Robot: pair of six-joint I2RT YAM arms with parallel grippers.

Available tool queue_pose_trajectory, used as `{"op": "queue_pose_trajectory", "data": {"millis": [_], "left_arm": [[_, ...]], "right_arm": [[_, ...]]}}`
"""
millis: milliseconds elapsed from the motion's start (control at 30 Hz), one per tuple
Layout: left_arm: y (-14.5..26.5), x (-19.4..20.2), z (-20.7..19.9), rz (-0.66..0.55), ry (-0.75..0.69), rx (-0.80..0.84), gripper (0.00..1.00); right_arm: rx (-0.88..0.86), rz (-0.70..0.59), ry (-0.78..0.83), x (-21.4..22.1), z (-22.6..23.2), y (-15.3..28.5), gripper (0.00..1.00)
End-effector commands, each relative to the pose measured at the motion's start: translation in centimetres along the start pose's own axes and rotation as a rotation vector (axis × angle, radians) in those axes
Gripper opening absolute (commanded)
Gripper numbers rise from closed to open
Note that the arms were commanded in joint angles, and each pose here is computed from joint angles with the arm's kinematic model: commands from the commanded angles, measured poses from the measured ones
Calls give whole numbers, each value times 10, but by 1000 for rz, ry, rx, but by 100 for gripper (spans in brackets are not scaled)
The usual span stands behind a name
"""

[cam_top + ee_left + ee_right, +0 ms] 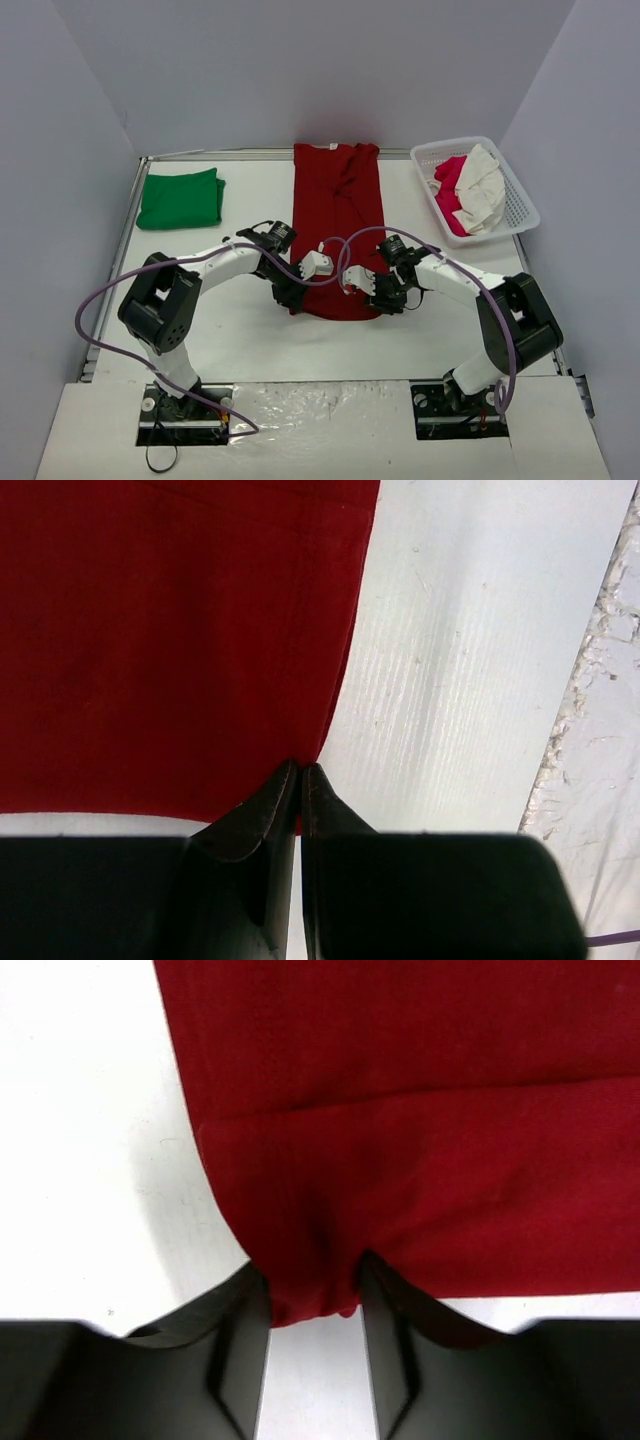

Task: Fold and stack the t-shirts
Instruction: Grab the bottom of the folded rectangular tshirt with both arms

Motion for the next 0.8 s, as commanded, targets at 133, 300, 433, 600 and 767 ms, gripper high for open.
{"op": "queue_pose_trajectory", "data": {"millis": [133, 300, 433, 600, 767], "left_arm": [[23, -14, -2, -61, -32, 5, 3], [37, -13, -4, -28, -59, -1, 2], [49, -16, -8, -13, -85, -18, 2], [64, -13, -24, 5, -105, -16, 2], [65, -6, -36, 5, -114, -2, 2]], "right_arm": [[25, 21, -81, 3, 11, 24, 30], [33, -15, -99, -8, 18, 51, 13], [24, -49, -105, -18, 24, 72, 0], [-28, -79, -110, -27, 38, 96, 0], [-59, -94, -107, -25, 40, 91, 19]]}}
Point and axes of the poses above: each gripper's point midway between its finger pads, its own y axis back along the fingers, its own z axis along the line the jaws close on, x = y × z, the point moved 2 cm from there along y, back along the fingers, and after that the axes turned 10 degrees about -y, right-handed, at the moved point
